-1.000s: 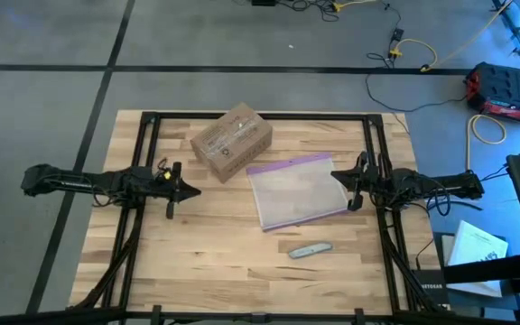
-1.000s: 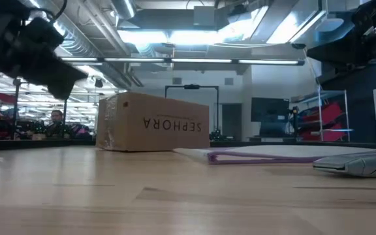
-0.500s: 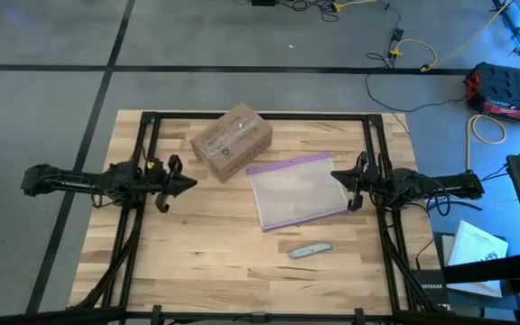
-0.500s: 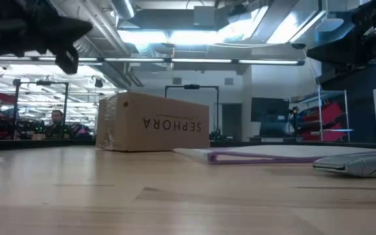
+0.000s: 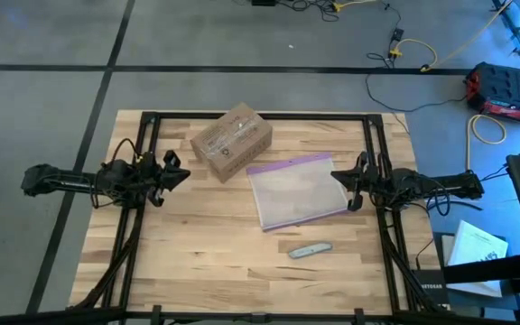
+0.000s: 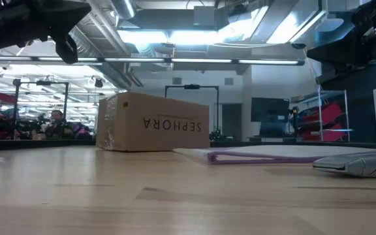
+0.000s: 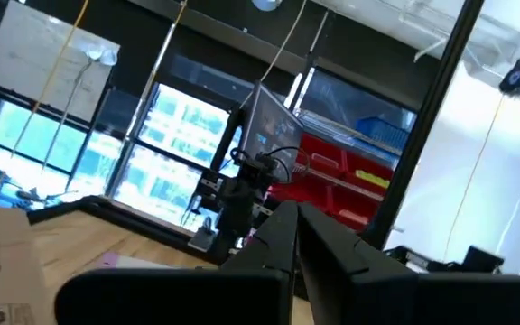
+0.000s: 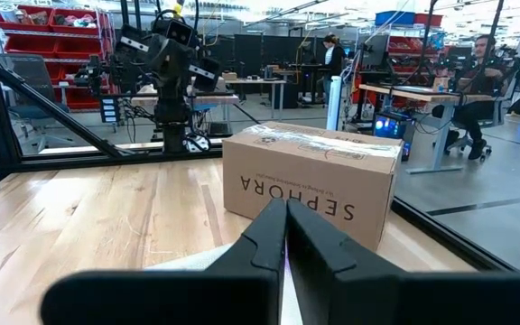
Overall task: Unpack boxes
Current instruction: Put the cutter on the zip bag
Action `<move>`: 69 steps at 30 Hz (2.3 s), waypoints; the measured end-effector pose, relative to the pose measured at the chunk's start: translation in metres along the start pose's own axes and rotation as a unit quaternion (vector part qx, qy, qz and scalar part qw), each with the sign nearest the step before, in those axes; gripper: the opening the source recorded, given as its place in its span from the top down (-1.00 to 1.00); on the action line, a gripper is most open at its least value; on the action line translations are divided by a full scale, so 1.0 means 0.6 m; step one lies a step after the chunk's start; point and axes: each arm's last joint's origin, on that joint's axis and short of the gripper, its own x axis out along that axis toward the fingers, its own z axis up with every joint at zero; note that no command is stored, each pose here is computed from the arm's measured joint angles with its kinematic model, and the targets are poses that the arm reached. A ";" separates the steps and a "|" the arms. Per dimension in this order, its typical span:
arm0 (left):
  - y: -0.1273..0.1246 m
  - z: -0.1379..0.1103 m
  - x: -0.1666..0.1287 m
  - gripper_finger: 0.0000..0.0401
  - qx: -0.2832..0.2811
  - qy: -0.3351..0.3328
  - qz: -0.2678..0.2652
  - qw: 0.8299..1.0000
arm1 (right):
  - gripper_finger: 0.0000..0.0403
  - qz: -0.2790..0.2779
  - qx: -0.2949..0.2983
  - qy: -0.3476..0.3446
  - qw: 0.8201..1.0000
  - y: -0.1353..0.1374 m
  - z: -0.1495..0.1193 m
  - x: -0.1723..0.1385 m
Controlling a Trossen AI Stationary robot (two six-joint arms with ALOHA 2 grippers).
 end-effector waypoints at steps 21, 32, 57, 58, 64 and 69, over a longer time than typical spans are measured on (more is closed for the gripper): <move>0.004 0.000 0.001 1.00 0.062 -0.007 0.037 0.997 | 1.00 0.000 -0.001 0.002 1.000 0.000 -0.001 0.000; 0.013 0.015 0.019 1.00 -0.033 -0.012 0.176 0.984 | 1.00 0.000 -0.004 0.011 1.000 0.000 -0.004 0.000; -0.046 0.020 0.487 0.57 0.188 0.238 0.027 0.953 | 1.00 0.000 -0.005 0.013 1.000 0.000 -0.005 0.000; -0.044 0.002 0.492 0.49 0.178 0.252 0.014 0.951 | 1.00 0.000 -0.005 0.013 1.000 0.000 -0.005 0.000; -0.044 -0.083 0.501 -0.04 0.161 0.310 -0.004 0.937 | 1.00 0.000 -0.005 0.013 1.000 0.000 -0.005 0.000; -0.058 -0.147 0.502 -0.37 0.165 0.336 -0.023 0.927 | 1.00 0.000 -0.005 0.013 1.000 0.000 -0.005 0.000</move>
